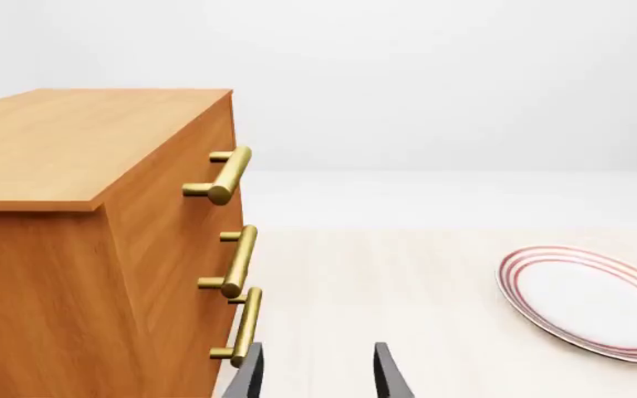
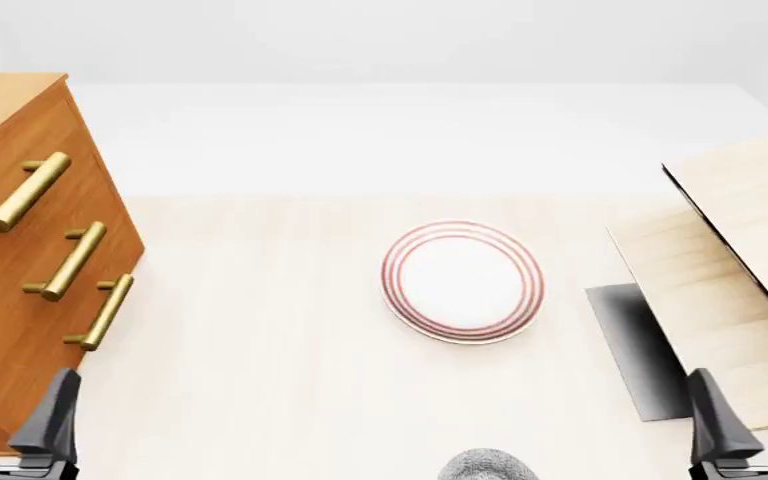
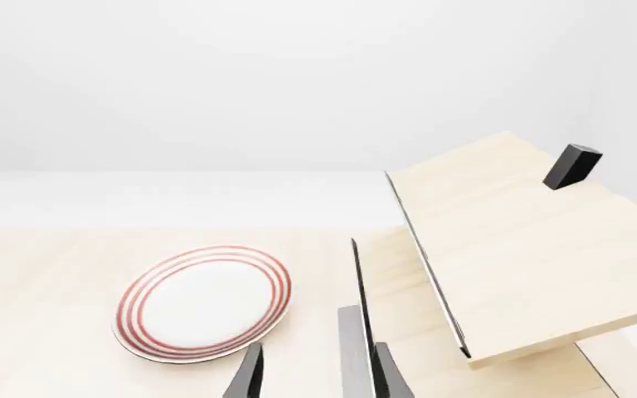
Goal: Open the top drawer of the cabinet and put the bowl in it.
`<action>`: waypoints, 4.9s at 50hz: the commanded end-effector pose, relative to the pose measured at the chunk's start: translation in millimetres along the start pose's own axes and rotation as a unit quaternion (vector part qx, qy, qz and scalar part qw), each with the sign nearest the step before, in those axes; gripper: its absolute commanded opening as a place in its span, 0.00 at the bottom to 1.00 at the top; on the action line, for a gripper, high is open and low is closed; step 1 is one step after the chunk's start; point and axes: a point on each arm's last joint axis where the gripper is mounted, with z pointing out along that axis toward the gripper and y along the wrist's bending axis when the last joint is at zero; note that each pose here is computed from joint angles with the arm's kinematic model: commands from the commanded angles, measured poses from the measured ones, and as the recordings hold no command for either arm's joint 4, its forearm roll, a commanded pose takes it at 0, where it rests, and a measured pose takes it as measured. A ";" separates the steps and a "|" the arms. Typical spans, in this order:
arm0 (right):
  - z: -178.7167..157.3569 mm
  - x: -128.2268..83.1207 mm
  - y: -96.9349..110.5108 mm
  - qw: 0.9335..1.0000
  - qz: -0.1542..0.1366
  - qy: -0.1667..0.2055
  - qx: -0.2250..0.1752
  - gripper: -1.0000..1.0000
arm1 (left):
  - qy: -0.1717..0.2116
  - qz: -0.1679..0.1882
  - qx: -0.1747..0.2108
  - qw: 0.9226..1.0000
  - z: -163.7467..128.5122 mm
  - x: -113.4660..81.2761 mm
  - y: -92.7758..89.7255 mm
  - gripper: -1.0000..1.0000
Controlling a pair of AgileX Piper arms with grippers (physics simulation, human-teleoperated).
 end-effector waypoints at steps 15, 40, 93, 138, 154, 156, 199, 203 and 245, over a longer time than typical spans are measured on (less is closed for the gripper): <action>0.2 -0.5 0.0 1.000 0.000 0.000 0.000 1.00 | -0.020 0.023 -0.024 0.999 -1.0 -11.5 2.6 1.00; 0.2 -0.5 0.0 1.000 0.000 0.000 0.000 1.00 | 0.008 0.282 0.031 0.959 21.7 -69.1 -4.0 1.00; 0.2 -0.5 0.0 1.000 0.000 0.000 0.000 1.00 | 0.032 0.555 0.010 0.831 84.0 -53.6 2.5 1.00; 0.2 -0.5 0.0 1.000 0.000 0.000 0.000 1.00 | 0.057 0.646 -0.010 0.762 140.2 -37.6 17.3 1.00; 0.2 -0.5 0.0 1.000 0.000 0.000 0.000 1.00 | 0.062 0.655 -0.024 0.753 159.6 -41.1 25.1 1.00; 0.2 -0.5 0.0 1.000 0.000 0.000 0.000 1.00 | 0.063 0.654 -0.027 0.754 161.7 -42.8 26.5 1.00; 0.2 -0.5 0.0 1.000 0.000 0.000 0.000 1.00 | 0.104 0.635 -0.053 0.764 176.6 -16.6 50.5 1.00; 0.2 -0.5 0.0 1.000 0.000 0.000 0.000 1.00 | 0.108 0.636 -0.059 0.762 175.6 -15.7 53.8 1.00; 0.2 -0.5 0.0 1.000 0.000 0.000 0.000 1.00 | 0.118 0.639 -0.079 0.756 165.7 -18.1 61.9 0.00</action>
